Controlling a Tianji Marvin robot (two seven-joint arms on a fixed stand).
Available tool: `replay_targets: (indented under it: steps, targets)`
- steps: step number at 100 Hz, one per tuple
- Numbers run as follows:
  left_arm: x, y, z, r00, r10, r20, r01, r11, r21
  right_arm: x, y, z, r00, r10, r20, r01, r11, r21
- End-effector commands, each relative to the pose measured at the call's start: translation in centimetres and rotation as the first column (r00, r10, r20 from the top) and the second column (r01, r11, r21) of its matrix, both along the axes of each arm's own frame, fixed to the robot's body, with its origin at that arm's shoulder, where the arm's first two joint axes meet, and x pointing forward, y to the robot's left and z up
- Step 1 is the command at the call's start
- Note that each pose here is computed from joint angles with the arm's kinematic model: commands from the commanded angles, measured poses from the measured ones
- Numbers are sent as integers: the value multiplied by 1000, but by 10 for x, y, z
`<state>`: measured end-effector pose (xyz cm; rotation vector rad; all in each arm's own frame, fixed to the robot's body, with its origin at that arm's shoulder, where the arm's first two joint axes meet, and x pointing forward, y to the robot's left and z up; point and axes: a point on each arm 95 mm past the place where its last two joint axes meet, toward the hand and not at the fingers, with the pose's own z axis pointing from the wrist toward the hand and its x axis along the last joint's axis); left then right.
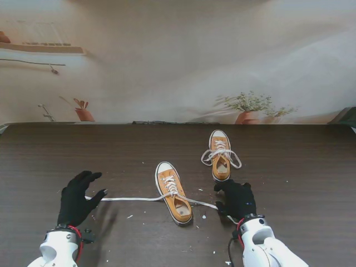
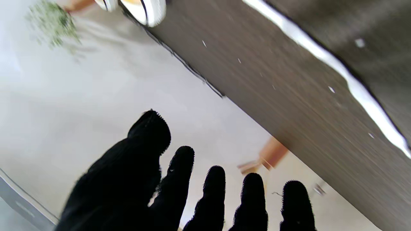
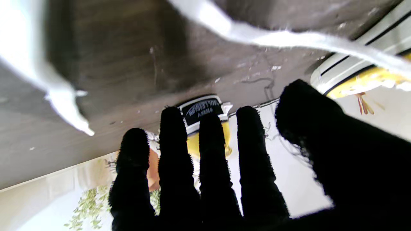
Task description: Tie the shoelaces into a bow on the shoes
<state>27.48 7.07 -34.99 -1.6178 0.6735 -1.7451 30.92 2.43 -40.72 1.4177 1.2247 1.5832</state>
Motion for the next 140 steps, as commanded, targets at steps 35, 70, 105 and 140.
replay_targets:
  steps: [35,70,105,140]
  targets:
    - [2,-58,0,977,-213,-30,215,965,147,-6,42,-13,994,65,-88,-63,998,23]
    - [-9,-63,-8,974,-226,-27,227,968,109,-3,63,-17,988,58,-143,-58,998,7]
    - [-18,-62,-12,970,-243,-4,242,965,97,8,71,-19,994,-12,-111,19,998,62]
    - [-22,-62,-13,974,-226,28,225,974,36,3,68,6,999,-19,-36,26,980,196]
